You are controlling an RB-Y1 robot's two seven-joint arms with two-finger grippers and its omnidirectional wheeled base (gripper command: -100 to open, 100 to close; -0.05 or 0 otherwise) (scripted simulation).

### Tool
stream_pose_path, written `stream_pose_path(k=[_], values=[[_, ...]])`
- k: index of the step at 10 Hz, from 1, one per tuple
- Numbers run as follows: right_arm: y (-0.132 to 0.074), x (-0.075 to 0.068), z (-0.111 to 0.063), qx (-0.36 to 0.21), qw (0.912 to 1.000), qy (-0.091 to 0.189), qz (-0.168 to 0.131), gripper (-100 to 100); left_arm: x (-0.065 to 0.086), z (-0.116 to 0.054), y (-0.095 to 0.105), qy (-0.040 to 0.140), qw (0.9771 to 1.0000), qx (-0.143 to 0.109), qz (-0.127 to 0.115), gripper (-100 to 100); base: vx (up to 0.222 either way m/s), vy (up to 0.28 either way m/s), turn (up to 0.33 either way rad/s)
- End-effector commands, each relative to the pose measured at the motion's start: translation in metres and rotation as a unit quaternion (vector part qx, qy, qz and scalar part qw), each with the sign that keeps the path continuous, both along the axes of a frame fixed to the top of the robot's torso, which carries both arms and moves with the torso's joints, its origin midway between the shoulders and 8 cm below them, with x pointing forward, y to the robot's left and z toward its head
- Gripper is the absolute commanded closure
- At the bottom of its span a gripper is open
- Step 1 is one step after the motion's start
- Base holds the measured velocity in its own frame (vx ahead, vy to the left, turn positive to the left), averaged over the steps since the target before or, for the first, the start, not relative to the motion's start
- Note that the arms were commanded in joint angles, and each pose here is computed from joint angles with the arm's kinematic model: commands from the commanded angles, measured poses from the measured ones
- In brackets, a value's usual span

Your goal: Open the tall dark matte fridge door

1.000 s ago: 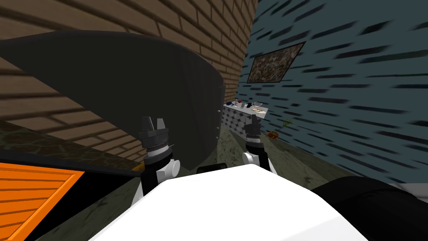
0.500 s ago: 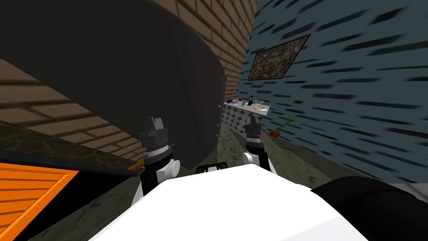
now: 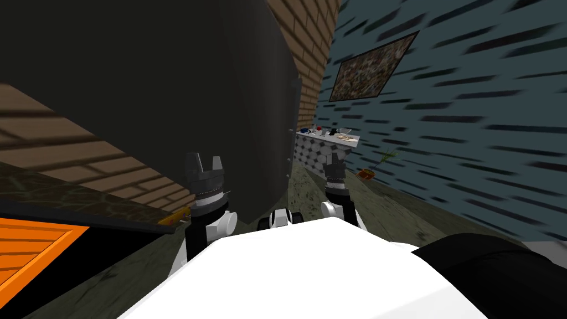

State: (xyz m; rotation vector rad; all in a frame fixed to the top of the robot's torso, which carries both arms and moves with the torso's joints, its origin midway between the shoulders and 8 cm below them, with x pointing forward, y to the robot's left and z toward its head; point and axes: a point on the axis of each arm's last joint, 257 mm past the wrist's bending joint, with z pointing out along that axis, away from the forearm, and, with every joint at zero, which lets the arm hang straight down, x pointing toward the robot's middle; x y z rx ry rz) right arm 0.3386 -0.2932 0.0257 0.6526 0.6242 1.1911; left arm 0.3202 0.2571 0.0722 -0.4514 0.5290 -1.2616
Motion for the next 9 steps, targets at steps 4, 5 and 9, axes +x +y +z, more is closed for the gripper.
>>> stream_pose_path(k=[4,5,9], values=[[0.0,0.0,0.0,0.0,1.0,0.0,0.0,0,0.022,0.002,-0.017,0.041,0.9975,0.051,-0.026,-100,0.028,-0.045,-0.043],[0.0,0.0,0.0,0.0,1.0,0.0,0.0,0,0.026,0.004,-0.02,0.047,0.9968,0.058,-0.029,-100,0.046,-0.061,-0.056],[0.0,0.0,0.0,0.0,1.0,0.0,0.0,0,0.04,0.002,-0.025,0.075,0.9941,0.071,-0.032,-100,0.017,-0.04,-0.027]])
